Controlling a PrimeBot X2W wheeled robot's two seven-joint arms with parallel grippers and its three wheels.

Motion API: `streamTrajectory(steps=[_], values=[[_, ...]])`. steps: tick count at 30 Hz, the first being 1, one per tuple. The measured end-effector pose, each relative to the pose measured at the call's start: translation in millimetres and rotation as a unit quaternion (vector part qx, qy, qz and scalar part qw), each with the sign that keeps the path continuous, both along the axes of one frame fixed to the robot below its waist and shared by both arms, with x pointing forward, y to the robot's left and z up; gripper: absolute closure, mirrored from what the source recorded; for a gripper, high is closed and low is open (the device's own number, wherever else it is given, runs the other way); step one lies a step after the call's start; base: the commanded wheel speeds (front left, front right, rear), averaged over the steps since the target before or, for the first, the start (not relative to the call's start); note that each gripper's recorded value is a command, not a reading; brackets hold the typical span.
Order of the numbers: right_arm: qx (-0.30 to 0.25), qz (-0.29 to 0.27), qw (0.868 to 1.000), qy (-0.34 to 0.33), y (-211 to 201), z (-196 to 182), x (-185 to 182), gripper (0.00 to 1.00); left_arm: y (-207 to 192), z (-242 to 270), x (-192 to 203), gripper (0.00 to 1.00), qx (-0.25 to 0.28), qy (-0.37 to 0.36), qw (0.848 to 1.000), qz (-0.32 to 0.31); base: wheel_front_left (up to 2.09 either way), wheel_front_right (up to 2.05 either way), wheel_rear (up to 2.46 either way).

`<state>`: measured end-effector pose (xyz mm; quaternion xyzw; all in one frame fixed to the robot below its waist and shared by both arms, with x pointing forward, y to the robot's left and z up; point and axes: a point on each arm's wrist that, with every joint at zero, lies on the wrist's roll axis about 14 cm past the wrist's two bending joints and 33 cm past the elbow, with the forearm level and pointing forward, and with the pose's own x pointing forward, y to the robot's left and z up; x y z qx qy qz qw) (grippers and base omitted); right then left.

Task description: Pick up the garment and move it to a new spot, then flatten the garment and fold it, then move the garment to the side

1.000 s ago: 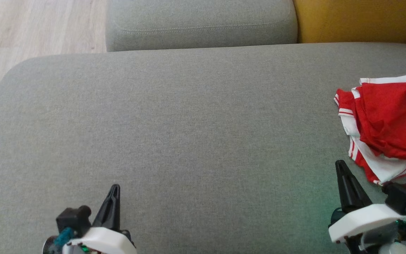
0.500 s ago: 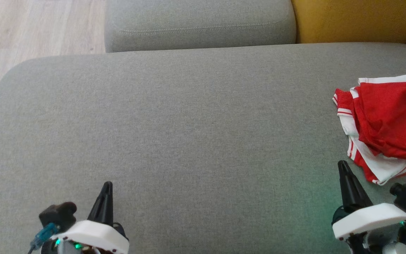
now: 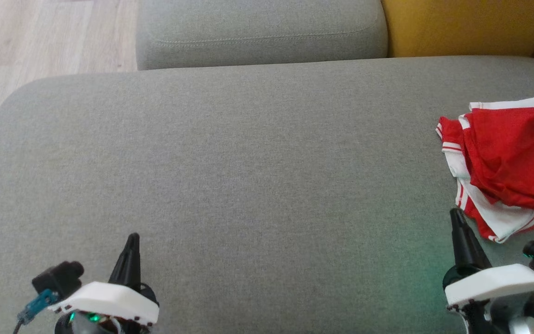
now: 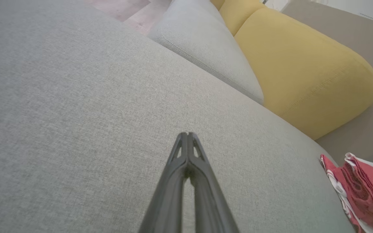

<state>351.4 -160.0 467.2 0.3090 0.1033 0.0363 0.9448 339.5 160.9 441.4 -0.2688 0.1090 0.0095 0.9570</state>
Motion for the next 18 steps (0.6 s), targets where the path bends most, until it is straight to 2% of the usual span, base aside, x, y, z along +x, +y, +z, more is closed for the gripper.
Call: streamTrajectory(steps=[18], values=[[0.097,-0.028,0.995,0.000,-7.4,3.3,6.0,1.00,3.7,2.2,6.6,1.00,-0.104,0.010,0.994,0.024,0.00,0.00,0.00]])
